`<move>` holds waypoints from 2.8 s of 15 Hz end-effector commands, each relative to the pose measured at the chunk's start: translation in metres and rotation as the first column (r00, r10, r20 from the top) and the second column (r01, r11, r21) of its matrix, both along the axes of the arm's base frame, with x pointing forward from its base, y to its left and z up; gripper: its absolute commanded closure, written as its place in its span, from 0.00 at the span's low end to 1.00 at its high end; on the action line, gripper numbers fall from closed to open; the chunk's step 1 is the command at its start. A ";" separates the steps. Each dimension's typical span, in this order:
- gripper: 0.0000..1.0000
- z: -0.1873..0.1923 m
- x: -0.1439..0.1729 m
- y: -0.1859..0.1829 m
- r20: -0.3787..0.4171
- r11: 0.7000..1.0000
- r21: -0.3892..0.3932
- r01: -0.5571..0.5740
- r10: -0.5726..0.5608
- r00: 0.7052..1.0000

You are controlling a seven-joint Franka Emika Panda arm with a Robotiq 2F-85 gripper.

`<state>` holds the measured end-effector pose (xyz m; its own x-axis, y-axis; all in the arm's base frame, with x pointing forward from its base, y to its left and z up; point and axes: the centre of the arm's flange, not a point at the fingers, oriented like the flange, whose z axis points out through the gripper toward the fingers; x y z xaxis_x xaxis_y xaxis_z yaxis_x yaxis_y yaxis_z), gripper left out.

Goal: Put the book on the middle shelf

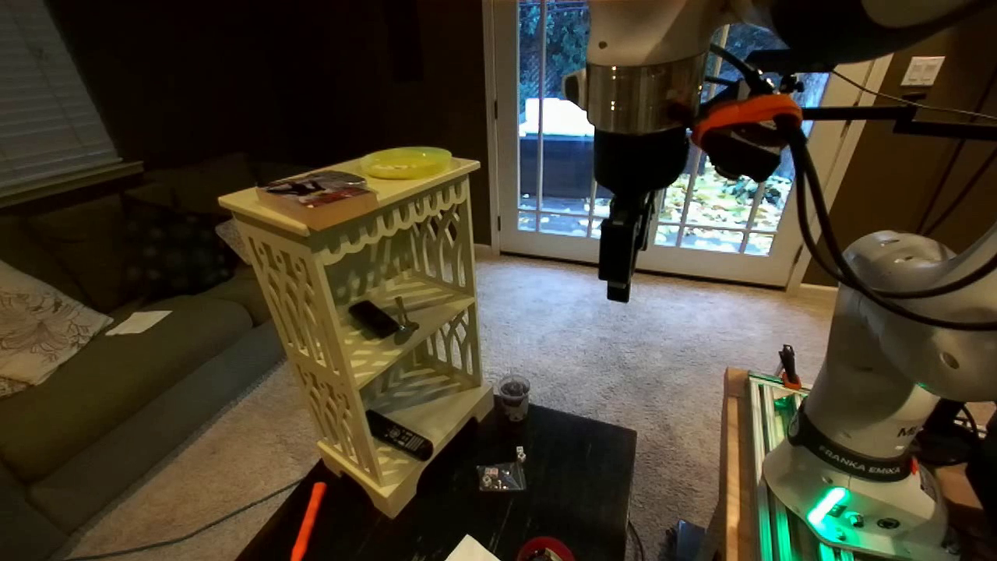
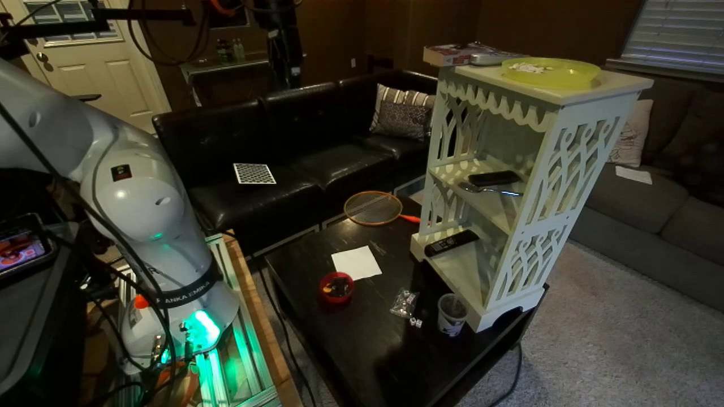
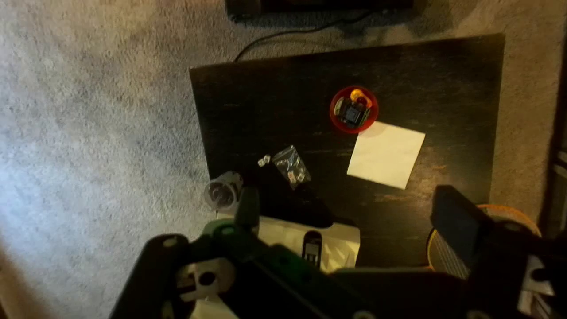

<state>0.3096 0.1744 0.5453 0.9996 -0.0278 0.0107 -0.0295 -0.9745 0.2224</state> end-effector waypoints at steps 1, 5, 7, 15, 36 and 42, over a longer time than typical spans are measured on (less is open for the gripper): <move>0.00 0.007 0.026 -0.006 0.154 0.992 -0.087 -0.092 0.105 0.983; 0.00 0.017 0.062 -0.004 0.264 0.948 -0.211 -0.240 0.291 0.920; 0.00 0.020 0.079 0.002 0.294 0.910 -0.272 -0.315 0.390 0.873; 0.00 0.012 0.094 0.010 0.316 0.849 -0.359 -0.386 0.500 0.806; 0.00 -0.026 0.109 0.094 0.332 0.356 -0.805 -0.474 0.933 0.138; 0.00 -0.022 0.145 0.067 0.286 0.284 -0.917 -0.282 0.958 0.036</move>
